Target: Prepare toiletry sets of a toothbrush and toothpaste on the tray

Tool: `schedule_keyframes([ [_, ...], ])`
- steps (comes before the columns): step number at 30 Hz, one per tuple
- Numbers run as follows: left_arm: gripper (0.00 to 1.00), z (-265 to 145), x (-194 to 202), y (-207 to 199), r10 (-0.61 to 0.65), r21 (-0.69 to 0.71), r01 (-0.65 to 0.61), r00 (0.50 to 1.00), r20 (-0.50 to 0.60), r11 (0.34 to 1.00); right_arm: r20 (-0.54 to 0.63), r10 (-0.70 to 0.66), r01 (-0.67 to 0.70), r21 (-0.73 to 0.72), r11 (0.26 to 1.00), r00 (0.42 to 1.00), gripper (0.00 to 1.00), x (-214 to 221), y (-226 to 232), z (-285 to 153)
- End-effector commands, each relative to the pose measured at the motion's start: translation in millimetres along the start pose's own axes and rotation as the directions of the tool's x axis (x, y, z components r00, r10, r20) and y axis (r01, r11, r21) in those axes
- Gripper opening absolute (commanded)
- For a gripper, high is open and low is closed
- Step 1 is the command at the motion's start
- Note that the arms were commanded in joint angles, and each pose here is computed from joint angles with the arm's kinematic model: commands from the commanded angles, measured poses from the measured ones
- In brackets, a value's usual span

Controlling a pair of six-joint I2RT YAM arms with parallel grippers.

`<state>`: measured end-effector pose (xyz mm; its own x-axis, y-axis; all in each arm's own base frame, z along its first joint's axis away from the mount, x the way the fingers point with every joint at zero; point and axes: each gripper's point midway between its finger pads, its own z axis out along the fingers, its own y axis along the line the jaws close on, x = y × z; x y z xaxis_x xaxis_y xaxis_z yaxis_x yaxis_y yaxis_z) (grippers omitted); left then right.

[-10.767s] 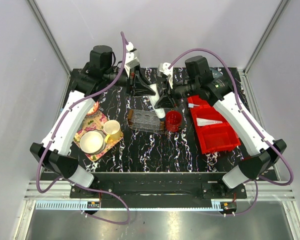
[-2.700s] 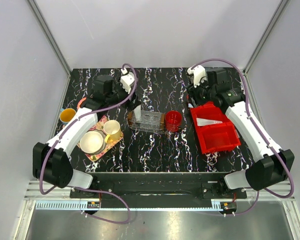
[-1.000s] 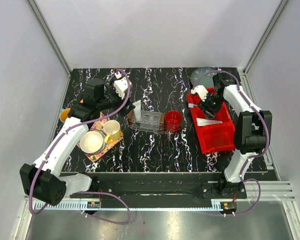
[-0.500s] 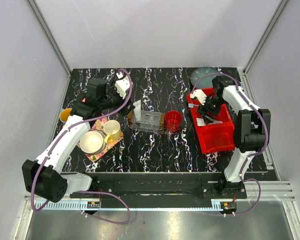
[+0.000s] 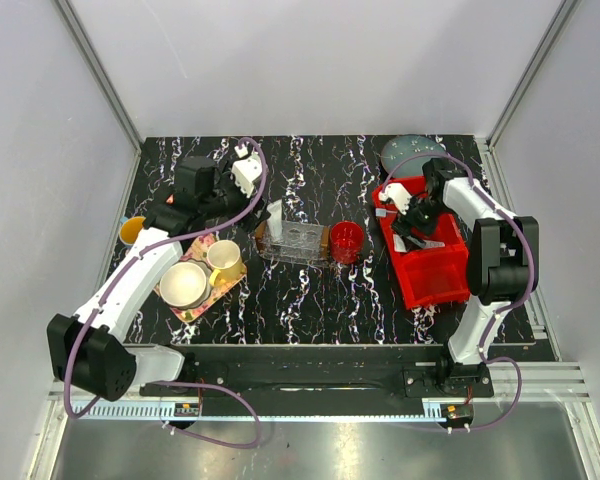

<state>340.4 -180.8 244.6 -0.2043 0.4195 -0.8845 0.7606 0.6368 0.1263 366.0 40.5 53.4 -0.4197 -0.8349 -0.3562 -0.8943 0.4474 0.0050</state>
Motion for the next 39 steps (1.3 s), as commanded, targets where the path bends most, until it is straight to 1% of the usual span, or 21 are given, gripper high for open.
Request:
schedule_keyframes([
  [1,0.80,-1,-17,13,0.032,-0.043,-0.030,0.999,0.044,0.999,0.010,-0.004,0.003,0.007,1.000,1.000,0.81,4,-2,14],
  [8,0.80,-1,-16,13,0.032,-0.045,-0.030,0.999,0.040,0.999,0.010,-0.007,0.007,0.016,1.000,1.000,0.80,4,-5,18],
  [15,0.80,0,-16,14,0.035,-0.048,-0.033,0.999,0.039,0.998,0.005,-0.021,0.021,0.016,1.000,1.000,0.70,4,-6,16],
  [18,0.80,0,-15,14,0.038,-0.052,-0.036,0.999,0.035,0.998,0.007,-0.024,0.024,0.017,1.000,1.000,0.64,3,-6,14],
  [21,0.80,1,-12,16,0.040,-0.058,-0.039,0.999,0.026,0.998,0.005,-0.029,0.029,0.018,0.999,1.000,0.54,2,-7,11],
  [22,0.80,1,-12,17,0.040,-0.061,-0.038,0.999,0.024,0.997,0.007,-0.031,0.030,0.023,0.999,1.000,0.49,0,-8,9],
  [28,0.80,-2,-15,17,0.043,-0.063,-0.041,0.999,0.030,0.997,0.001,-0.043,0.043,0.028,0.999,0.999,0.35,-3,-10,-1],
  [29,0.80,-2,-16,17,0.045,-0.065,-0.043,0.999,0.030,0.997,0.002,-0.044,0.044,0.032,0.999,0.999,0.32,-3,-10,-3],
  [39,0.80,-3,-20,19,0.051,-0.067,-0.048,0.998,0.038,0.997,0.018,-0.054,0.053,0.054,0.997,0.998,0.12,-13,-11,-23],
])
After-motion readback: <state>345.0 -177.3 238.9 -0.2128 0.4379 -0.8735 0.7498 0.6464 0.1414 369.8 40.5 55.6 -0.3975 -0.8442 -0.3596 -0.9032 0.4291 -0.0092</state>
